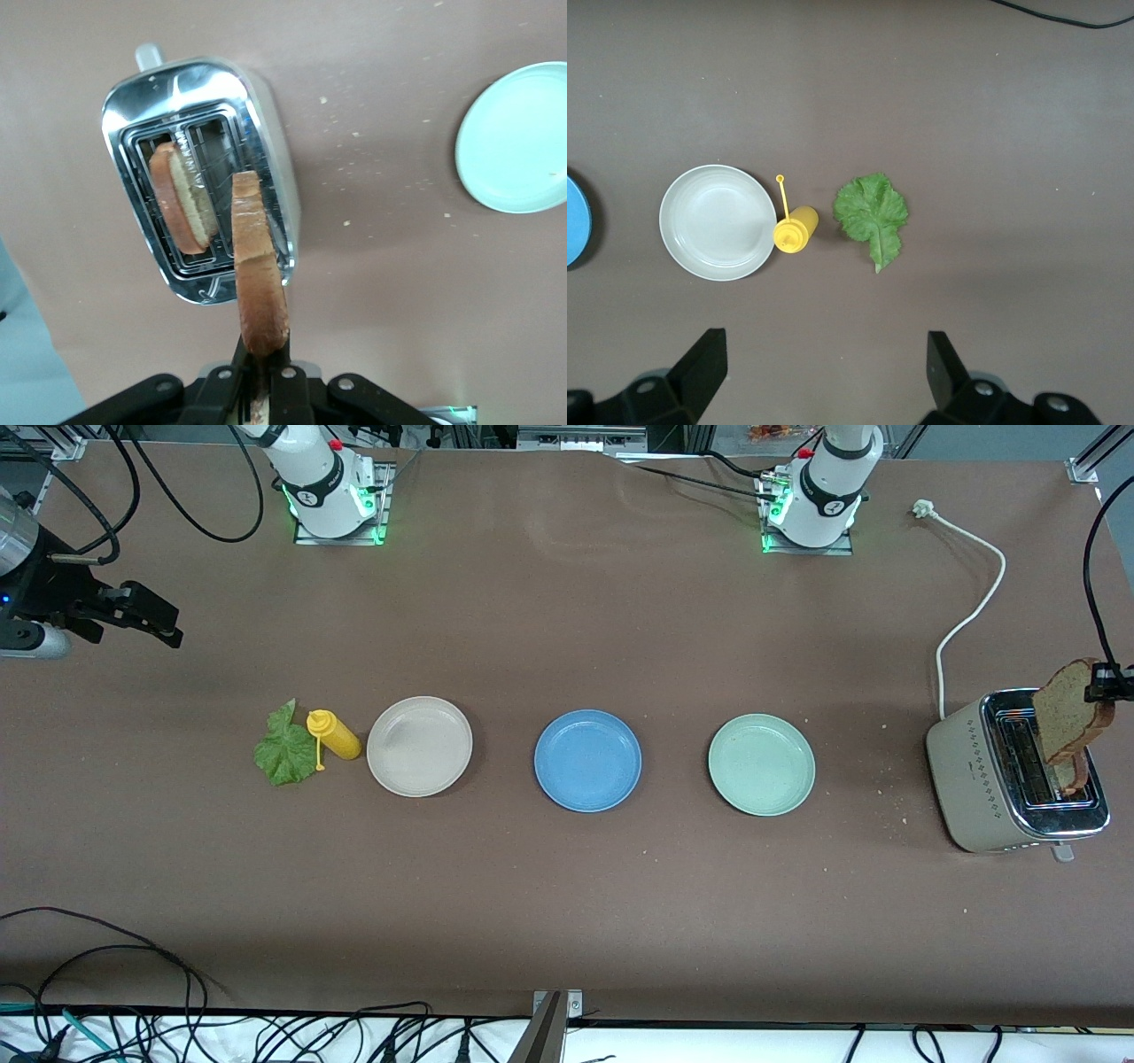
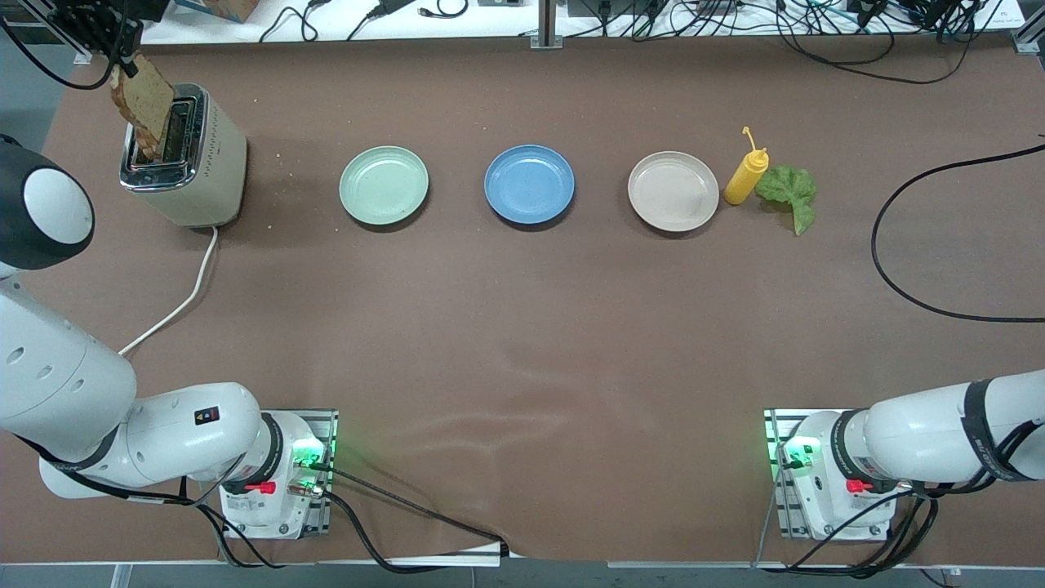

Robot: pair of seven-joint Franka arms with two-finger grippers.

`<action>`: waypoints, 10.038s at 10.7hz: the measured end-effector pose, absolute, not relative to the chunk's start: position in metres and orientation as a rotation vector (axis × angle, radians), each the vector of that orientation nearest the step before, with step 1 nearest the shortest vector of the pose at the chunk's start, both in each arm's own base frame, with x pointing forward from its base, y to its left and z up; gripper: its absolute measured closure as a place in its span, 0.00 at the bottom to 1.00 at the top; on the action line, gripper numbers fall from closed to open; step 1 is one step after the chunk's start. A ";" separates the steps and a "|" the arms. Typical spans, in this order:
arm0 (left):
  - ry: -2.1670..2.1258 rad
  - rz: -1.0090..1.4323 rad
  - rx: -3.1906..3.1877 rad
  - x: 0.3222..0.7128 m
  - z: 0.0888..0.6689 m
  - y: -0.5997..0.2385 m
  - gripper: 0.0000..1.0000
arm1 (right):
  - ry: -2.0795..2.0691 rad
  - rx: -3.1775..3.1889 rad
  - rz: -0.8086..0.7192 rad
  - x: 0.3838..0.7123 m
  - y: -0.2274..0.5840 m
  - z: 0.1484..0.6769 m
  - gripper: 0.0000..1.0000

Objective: Make sandwich in blue plate with both arms
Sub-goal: 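Lift the toast slice out of the toaster with the left gripper, then carry the toast to the blue plate and lower it down, then release the toast and raise the left gripper while the right gripper reaches the lettuce, then grasp the green lettuce leaf with the right gripper, then lift the lettuce and carry it toward the blue plate, then lower the lettuce onto the toast and open the right gripper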

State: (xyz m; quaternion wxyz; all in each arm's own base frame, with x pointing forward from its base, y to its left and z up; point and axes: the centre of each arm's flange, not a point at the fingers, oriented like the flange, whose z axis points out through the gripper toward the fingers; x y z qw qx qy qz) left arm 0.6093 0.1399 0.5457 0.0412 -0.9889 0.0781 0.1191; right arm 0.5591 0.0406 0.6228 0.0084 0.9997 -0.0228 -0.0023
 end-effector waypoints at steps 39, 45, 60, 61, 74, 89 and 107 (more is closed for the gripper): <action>-0.090 0.671 -3.739 0.628 0.250 -0.385 0.86 | -0.070 3.124 -0.007 0.559 0.041 0.623 0.00; -0.227 0.517 -3.713 0.666 0.244 -0.316 0.10 | -0.071 3.124 -0.007 0.559 0.041 0.623 0.00; 0.292 -0.140 -3.320 0.599 0.533 -0.093 0.00 | 0.256 3.075 -0.455 0.617 -0.018 0.410 0.00; 0.319 -0.119 -3.268 0.586 0.549 -0.087 0.00 | 0.281 3.078 -0.425 0.615 -0.024 0.384 0.00; 0.138 0.070 -3.154 0.545 0.576 0.006 0.00 | 0.441 3.082 -0.090 0.564 -0.012 0.181 0.57; 0.139 0.073 -3.154 0.546 0.575 0.006 0.00 | 0.528 3.067 -0.367 0.640 0.134 0.418 0.90; 0.129 0.072 -3.154 0.546 0.575 0.010 0.00 | -0.491 3.315 0.018 0.526 0.518 0.227 0.90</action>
